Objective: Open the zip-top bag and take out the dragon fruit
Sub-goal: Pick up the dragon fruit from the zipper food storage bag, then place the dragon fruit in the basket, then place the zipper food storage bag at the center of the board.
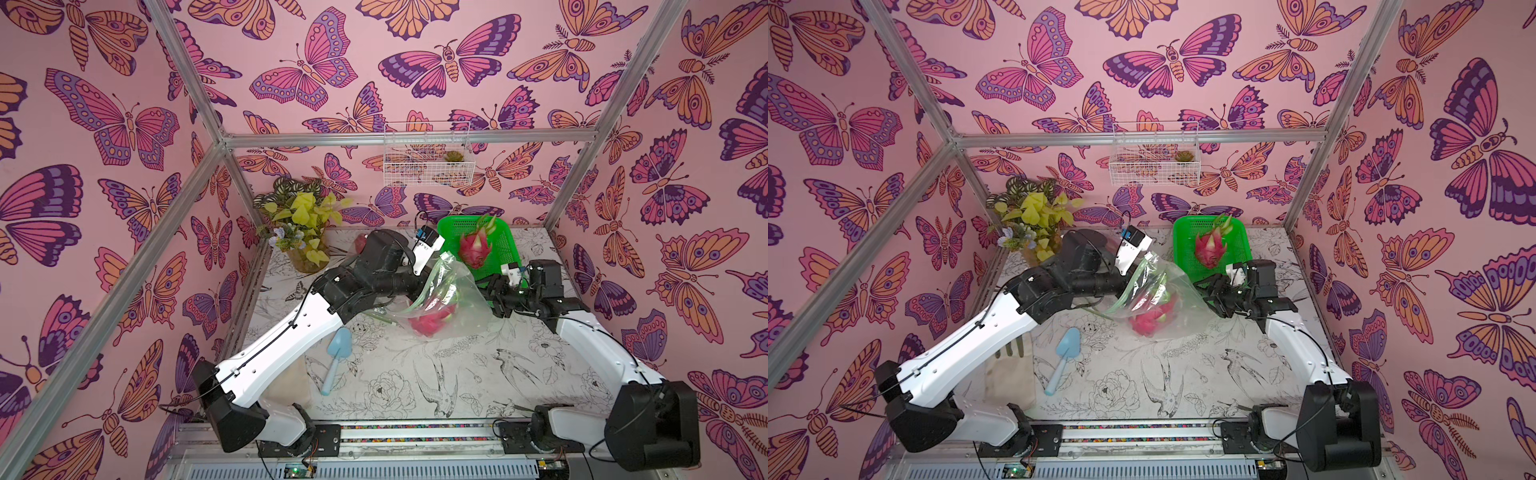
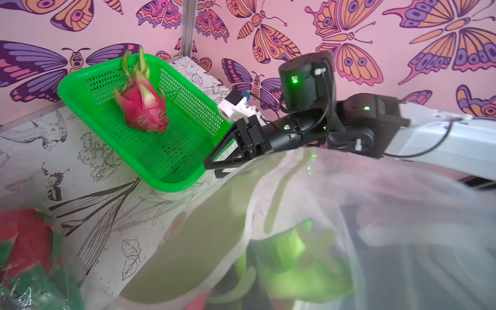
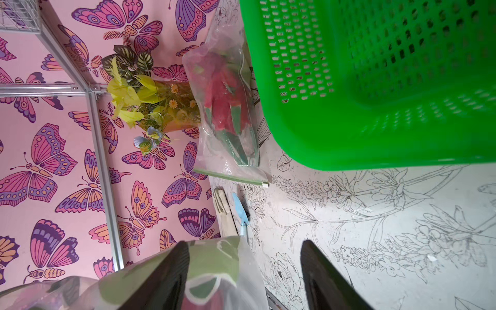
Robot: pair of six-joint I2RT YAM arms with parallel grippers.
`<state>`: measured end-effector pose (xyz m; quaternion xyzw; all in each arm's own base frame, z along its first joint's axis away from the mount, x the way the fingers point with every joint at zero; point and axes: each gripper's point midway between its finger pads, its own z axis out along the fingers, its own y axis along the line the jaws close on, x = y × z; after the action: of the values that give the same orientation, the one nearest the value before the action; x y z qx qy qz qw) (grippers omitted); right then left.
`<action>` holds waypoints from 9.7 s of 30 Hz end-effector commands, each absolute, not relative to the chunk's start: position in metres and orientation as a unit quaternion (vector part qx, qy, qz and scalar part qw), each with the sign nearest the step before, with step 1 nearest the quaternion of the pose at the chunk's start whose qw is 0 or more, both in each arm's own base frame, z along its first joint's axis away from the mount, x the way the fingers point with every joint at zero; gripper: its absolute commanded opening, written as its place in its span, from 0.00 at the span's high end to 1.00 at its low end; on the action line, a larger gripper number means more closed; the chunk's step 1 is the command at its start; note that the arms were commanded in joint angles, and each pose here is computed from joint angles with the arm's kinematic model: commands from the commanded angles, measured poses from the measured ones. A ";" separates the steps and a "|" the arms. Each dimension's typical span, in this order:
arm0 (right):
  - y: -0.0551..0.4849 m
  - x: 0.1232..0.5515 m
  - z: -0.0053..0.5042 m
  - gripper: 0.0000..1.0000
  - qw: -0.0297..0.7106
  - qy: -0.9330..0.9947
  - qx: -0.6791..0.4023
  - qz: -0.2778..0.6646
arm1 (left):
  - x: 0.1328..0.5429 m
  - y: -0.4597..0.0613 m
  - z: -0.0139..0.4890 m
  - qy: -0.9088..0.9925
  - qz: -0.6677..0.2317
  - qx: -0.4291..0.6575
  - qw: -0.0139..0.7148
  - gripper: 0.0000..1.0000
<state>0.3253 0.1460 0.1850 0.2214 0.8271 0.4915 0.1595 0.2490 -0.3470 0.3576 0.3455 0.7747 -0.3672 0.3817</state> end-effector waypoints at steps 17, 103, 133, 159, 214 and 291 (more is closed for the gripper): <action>0.160 0.302 0.196 0.20 0.101 0.807 0.228 0.535 | 0.277 -0.317 0.352 0.803 -0.293 0.308 0.418 1.00; 0.159 0.289 0.090 1.00 0.015 0.898 0.266 0.352 | 0.249 -0.279 0.528 0.682 -0.333 0.283 0.586 1.00; 0.164 0.255 0.068 1.00 -0.016 0.913 0.253 0.319 | 0.382 -0.431 0.529 0.628 -0.382 0.292 0.612 1.00; 0.165 0.241 0.069 1.00 -0.020 0.911 0.243 0.333 | 0.481 -0.518 0.344 0.681 -0.391 0.268 0.558 1.00; 0.141 0.234 0.115 1.00 0.020 0.920 0.244 0.305 | 0.412 -0.428 0.433 0.680 -0.388 0.297 0.546 0.27; 0.027 0.259 0.341 0.36 0.356 0.891 0.249 0.130 | 0.302 -0.517 0.169 0.845 -0.470 0.086 0.241 0.98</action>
<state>0.2591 0.0244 0.3390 0.2493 0.8927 0.1211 0.3554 0.2817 -0.5180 0.1753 0.1109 0.8393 -0.4909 0.2058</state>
